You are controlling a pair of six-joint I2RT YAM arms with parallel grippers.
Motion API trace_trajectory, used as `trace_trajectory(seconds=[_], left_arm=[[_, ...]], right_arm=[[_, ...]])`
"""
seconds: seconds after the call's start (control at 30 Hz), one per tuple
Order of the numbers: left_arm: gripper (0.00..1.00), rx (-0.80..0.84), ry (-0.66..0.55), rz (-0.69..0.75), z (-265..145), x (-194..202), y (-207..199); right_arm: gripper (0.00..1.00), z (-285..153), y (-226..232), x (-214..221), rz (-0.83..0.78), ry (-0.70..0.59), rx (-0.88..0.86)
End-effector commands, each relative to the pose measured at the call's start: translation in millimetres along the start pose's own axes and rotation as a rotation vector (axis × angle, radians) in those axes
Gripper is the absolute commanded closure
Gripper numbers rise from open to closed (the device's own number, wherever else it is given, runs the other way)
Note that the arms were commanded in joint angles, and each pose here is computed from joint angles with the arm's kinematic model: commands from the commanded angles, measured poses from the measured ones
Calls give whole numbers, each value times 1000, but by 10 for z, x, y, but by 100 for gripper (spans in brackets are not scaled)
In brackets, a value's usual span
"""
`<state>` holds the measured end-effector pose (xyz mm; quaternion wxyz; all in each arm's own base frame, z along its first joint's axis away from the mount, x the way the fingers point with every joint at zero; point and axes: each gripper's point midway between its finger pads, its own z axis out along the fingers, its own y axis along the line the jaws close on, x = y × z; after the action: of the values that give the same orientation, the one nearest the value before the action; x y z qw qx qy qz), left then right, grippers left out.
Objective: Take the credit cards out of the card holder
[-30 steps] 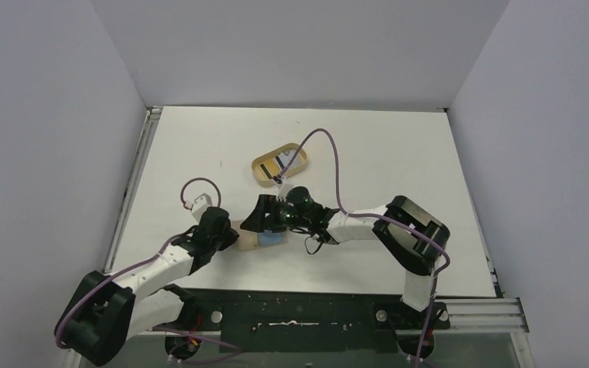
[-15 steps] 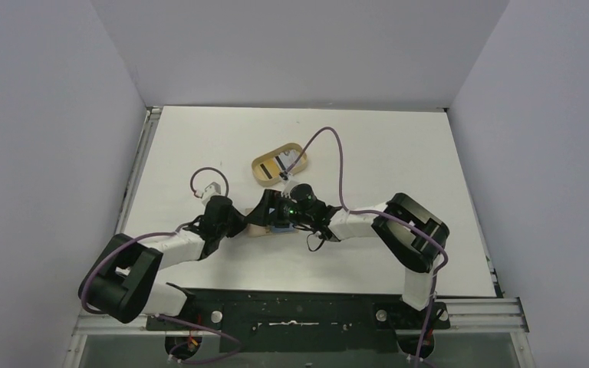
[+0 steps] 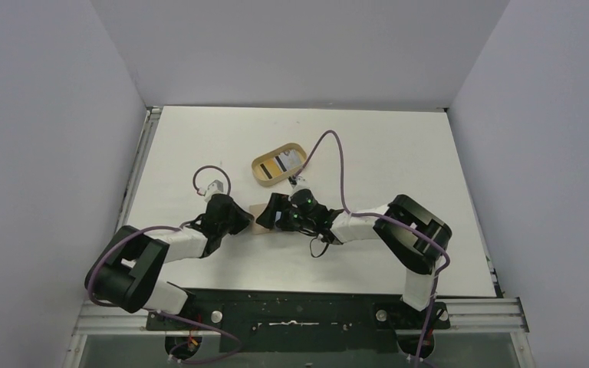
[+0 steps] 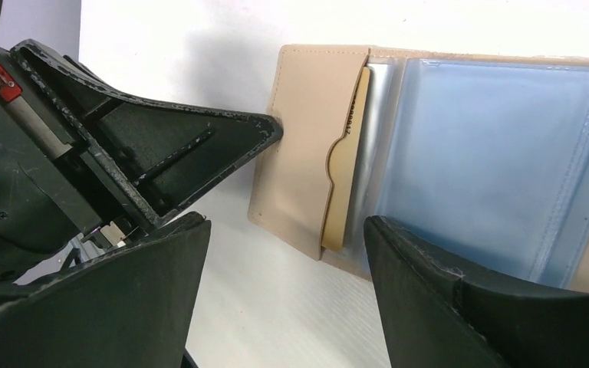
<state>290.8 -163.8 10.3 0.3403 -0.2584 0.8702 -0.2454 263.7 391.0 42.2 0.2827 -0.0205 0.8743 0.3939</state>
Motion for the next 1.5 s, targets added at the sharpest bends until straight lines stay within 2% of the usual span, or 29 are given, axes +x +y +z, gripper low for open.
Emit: trace_trajectory(seconds=[0.0,0.17,0.43,0.83,1.2,1.47], left_arm=[[100,-214,174,41,-76,480,665],[100,-213,182,34,-61,507,674],[100,-212,180,34,-64,504,675],[100,-195,174,46,-91,489,654],[100,-130,144,58,-205,390,492],[100,-126,124,66,-285,311,445]], right_arm=[[24,23,-162,-113,-20,-48,71],[24,69,-91,-69,-1,-35,34],[24,143,321,-65,67,0,-133],[24,68,969,-313,161,7,-462],[24,390,684,-164,258,72,-307],[27,300,768,-287,361,52,-400]])
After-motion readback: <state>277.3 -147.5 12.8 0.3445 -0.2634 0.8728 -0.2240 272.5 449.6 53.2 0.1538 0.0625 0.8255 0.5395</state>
